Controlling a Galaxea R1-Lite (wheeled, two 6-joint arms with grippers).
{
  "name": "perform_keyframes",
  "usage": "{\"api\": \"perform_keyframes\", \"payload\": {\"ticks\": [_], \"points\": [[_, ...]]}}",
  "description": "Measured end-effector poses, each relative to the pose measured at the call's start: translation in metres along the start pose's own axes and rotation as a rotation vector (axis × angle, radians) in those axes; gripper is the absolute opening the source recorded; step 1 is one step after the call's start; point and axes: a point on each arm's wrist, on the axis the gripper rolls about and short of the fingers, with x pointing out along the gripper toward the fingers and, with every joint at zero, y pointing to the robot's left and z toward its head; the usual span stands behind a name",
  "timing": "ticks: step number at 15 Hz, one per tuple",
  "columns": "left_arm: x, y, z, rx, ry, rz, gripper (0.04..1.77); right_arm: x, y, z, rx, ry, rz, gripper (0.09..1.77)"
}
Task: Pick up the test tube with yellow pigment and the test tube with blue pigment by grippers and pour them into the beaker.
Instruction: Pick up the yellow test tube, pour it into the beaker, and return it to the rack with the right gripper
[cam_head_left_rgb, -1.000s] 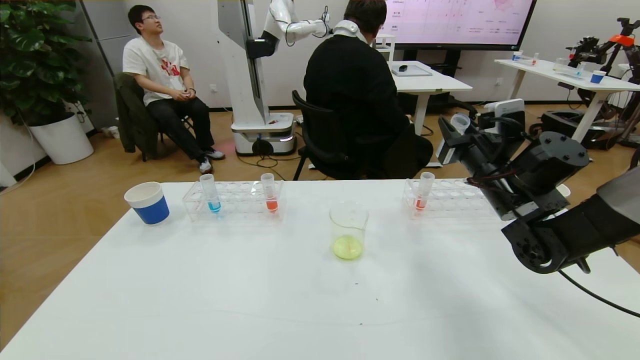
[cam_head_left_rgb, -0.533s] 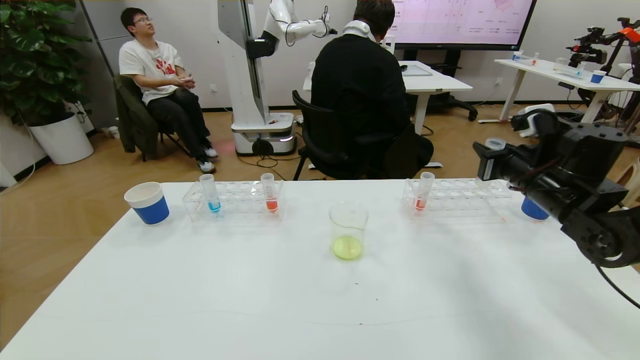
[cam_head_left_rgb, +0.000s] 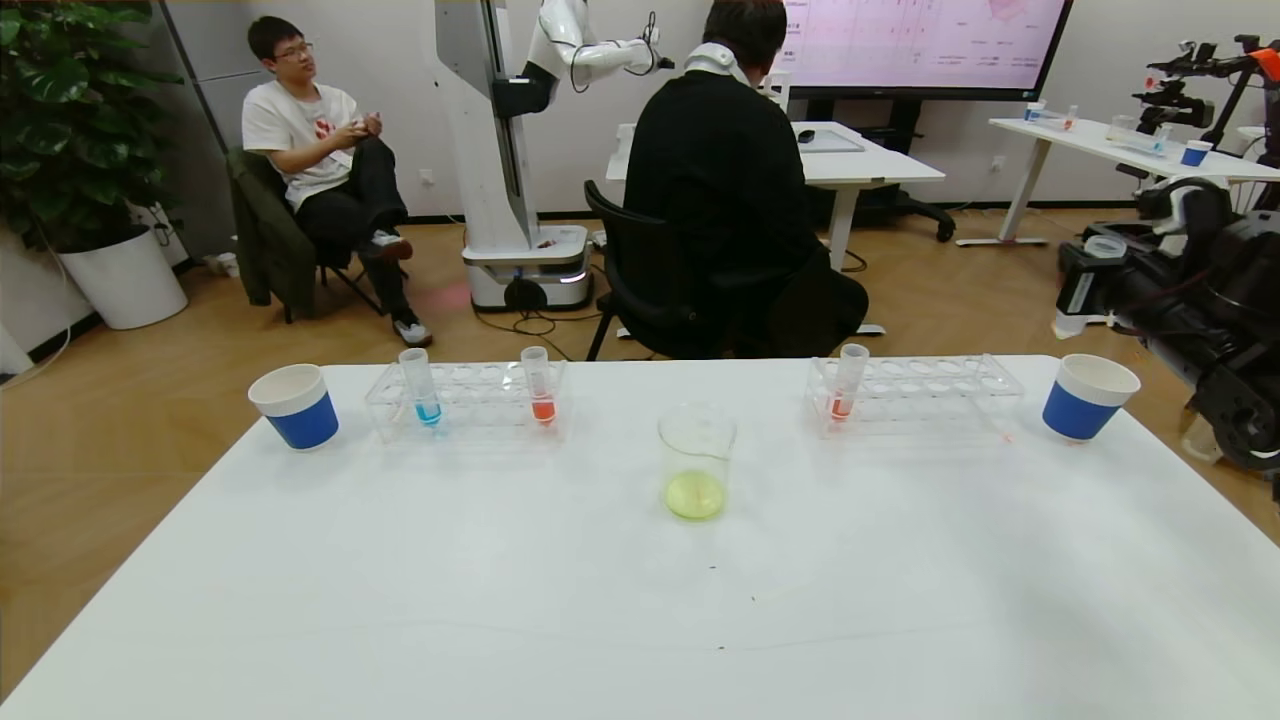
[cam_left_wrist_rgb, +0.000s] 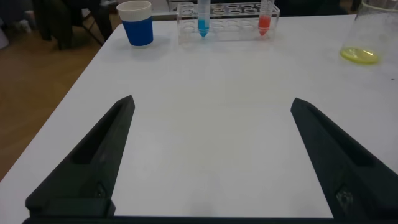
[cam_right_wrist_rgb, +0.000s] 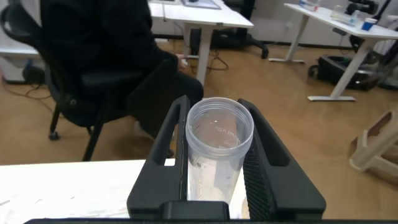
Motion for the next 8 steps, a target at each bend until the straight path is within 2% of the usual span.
{"api": "perform_keyframes", "payload": {"ticks": [4, 8], "points": [[0.0, 0.0, 0.0, 0.0, 0.0, 0.0, 1.75, 0.022, -0.043, -0.024, -0.003, 0.09, -0.107, 0.51], [0.0, 0.0, 0.0, 0.0, 0.0, 0.0, 1.75, 0.032, -0.053, -0.046, -0.002, 0.126, -0.133, 0.51]]}}
